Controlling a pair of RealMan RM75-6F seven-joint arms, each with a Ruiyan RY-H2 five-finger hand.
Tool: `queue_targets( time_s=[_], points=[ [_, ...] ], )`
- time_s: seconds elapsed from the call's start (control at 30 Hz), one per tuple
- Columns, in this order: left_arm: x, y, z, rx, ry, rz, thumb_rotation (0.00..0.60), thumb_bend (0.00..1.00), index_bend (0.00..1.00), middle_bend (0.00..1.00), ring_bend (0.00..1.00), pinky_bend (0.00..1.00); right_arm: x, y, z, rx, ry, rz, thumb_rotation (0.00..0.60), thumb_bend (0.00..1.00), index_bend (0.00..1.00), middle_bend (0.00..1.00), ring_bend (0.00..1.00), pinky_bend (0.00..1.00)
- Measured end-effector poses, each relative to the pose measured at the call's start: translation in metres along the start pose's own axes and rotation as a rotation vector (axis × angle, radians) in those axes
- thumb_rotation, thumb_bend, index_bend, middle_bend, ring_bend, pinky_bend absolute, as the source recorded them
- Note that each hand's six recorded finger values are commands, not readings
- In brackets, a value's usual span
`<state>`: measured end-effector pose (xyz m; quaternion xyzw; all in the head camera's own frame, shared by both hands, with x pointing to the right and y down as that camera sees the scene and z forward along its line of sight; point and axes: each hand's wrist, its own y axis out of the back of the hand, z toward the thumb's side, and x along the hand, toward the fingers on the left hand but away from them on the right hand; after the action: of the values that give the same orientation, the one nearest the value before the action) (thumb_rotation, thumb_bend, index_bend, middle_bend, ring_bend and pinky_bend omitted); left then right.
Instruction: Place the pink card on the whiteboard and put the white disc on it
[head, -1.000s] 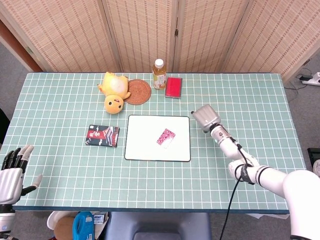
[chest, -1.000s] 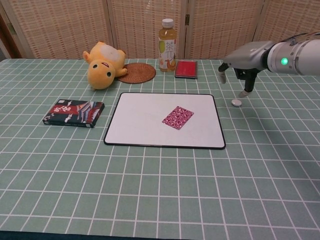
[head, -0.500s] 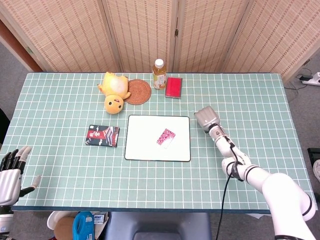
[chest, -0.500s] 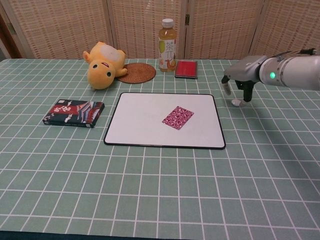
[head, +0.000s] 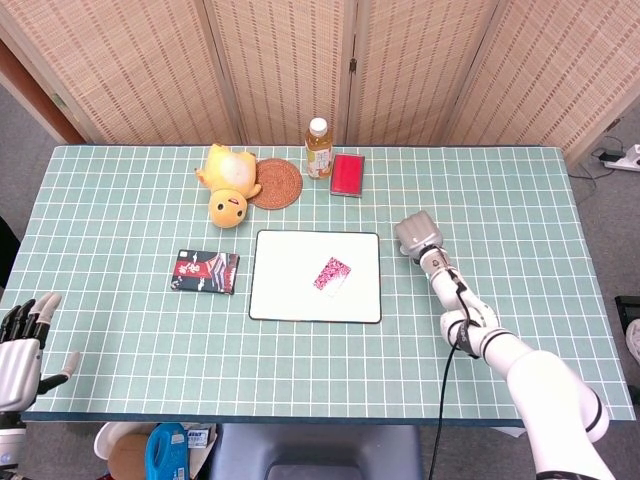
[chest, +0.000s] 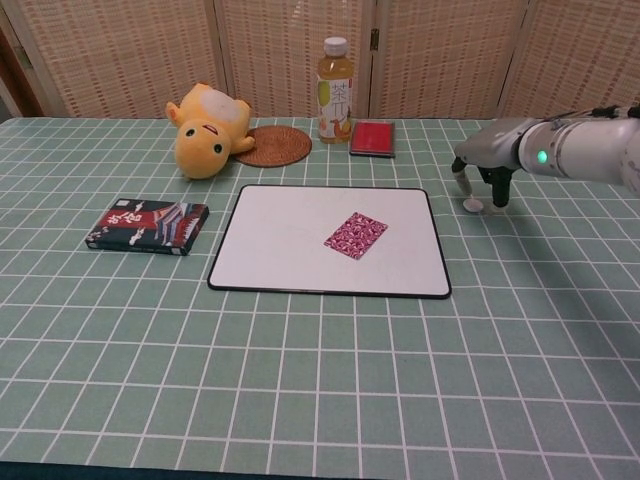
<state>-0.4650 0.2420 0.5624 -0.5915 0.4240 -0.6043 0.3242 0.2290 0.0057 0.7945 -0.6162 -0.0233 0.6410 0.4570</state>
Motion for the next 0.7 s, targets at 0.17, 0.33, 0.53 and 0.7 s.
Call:
queue_targets(
  time_s=[0.17, 0.33, 0.53, 0.7],
  points=[
    [0.0006, -0.0001, -0.0003, 0.0, 0.001, 0.0, 0.6, 0.32, 0.0, 0.0, 0.0, 0.0, -0.0015, -0.0005, 0.0024, 0.002, 0.003, 0.002, 0.6, 0.22, 0.39, 0.93, 1.0, 1.0],
    [0.0008, -0.0006, -0.0007, 0.0, 0.003, -0.001, 0.6, 0.32, 0.0, 0.0, 0.0, 0.0, -0.0023, 0.0004, 0.0057, 0.009, 0.012, -0.001, 0.6, 0.22, 0.4, 0.93, 1.0, 1.0],
    [0.0006, -0.0012, -0.0018, -0.001, 0.005, -0.001, 0.6, 0.32, 0.0, 0.0, 0.0, 0.0, -0.0026, -0.0001, 0.0055, 0.018, 0.012, -0.002, 0.6, 0.22, 0.42, 0.93, 1.0, 1.0],
    [0.0001, -0.0022, -0.0027, -0.002, 0.007, -0.003, 0.6, 0.32, 0.0, 0.0, 0.0, 0.0, -0.0028, -0.0014, 0.0061, 0.027, 0.013, 0.0, 0.6, 0.22, 0.42, 0.93, 1.0, 1.0]
  ],
)
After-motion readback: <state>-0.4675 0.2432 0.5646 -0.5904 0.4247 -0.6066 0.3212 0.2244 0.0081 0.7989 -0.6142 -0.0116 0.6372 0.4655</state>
